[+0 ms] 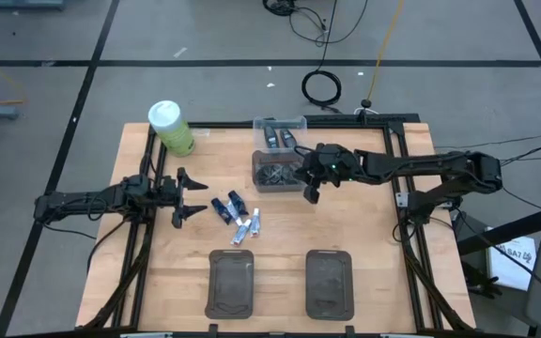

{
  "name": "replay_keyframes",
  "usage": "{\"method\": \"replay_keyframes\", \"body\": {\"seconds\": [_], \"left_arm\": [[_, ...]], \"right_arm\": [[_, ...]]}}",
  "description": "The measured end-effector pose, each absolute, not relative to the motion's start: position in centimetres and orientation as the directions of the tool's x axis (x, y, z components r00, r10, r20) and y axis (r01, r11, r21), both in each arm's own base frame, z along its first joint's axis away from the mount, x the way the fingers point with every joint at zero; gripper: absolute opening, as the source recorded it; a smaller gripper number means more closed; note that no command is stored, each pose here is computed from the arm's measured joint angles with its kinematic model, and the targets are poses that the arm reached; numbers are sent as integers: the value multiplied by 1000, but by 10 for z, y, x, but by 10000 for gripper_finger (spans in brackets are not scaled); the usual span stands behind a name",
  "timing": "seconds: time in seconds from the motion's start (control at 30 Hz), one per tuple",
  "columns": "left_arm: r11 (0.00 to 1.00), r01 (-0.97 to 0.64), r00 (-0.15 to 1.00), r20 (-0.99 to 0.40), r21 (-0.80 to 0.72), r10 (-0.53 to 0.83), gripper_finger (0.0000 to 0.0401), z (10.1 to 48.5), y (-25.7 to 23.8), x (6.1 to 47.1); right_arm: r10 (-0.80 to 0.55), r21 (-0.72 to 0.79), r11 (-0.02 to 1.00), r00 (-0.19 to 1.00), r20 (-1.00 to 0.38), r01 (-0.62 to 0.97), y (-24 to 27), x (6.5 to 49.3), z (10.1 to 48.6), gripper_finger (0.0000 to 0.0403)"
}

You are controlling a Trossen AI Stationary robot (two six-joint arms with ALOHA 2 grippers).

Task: Pick & Place Travel size toiletries
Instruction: Put the left blue shave cream into the right black bin

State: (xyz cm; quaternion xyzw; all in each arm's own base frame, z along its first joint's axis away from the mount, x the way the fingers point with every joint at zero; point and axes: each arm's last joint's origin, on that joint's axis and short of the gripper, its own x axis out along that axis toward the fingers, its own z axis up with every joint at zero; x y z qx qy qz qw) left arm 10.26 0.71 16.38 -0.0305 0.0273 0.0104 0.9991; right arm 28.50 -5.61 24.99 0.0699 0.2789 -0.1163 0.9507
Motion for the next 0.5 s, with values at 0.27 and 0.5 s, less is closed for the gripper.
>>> {"method": "replay_keyframes", "body": {"seconds": [0.27, 0.5], "left_arm": [[998, -22, 998, -55, -60, 19, 306, 164, 7, 103], [998, -22, 998, -55, -60, 19, 306, 164, 7, 103]], "right_arm": [[-144, 89, 971, 842, -519, 221, -37, 260, 250, 59], [-151, 129, 960, 851, -503, 247, -27, 224, 236, 59]]}}
